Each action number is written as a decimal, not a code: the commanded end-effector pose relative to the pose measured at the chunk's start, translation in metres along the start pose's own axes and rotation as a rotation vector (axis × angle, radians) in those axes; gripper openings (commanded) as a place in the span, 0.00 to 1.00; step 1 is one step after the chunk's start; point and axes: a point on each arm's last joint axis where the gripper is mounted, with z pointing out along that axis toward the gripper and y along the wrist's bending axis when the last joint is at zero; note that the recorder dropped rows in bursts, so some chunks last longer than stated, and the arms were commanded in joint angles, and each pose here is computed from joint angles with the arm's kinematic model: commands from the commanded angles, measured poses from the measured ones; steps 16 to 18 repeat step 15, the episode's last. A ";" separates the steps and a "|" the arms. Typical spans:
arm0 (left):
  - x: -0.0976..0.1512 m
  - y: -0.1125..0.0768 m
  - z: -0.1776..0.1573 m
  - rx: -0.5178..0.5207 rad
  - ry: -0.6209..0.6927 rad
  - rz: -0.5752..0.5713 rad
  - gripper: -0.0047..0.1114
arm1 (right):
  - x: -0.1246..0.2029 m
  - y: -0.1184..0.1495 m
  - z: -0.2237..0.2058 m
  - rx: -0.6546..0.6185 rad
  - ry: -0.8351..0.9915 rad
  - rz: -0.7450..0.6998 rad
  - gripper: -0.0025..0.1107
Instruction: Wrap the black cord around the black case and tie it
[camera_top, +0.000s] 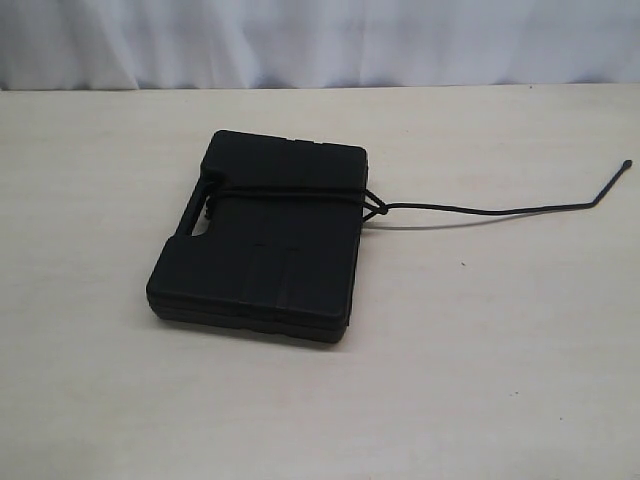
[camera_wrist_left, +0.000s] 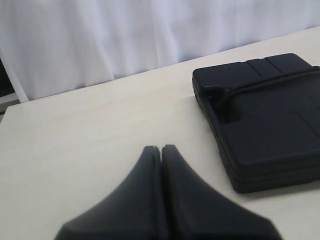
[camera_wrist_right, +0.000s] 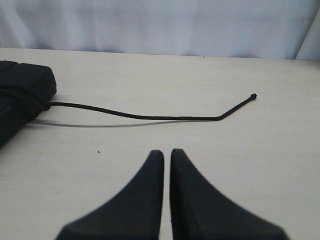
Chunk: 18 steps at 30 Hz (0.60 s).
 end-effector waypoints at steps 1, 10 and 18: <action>0.000 0.000 0.000 0.006 -0.003 -0.008 0.04 | 0.001 0.000 0.000 0.001 -0.002 -0.008 0.06; 0.000 0.000 0.000 0.006 -0.003 -0.008 0.04 | 0.001 0.000 0.000 0.001 -0.002 -0.008 0.06; 0.000 0.000 0.000 0.006 -0.003 -0.008 0.04 | 0.001 0.000 0.000 0.001 -0.002 -0.008 0.06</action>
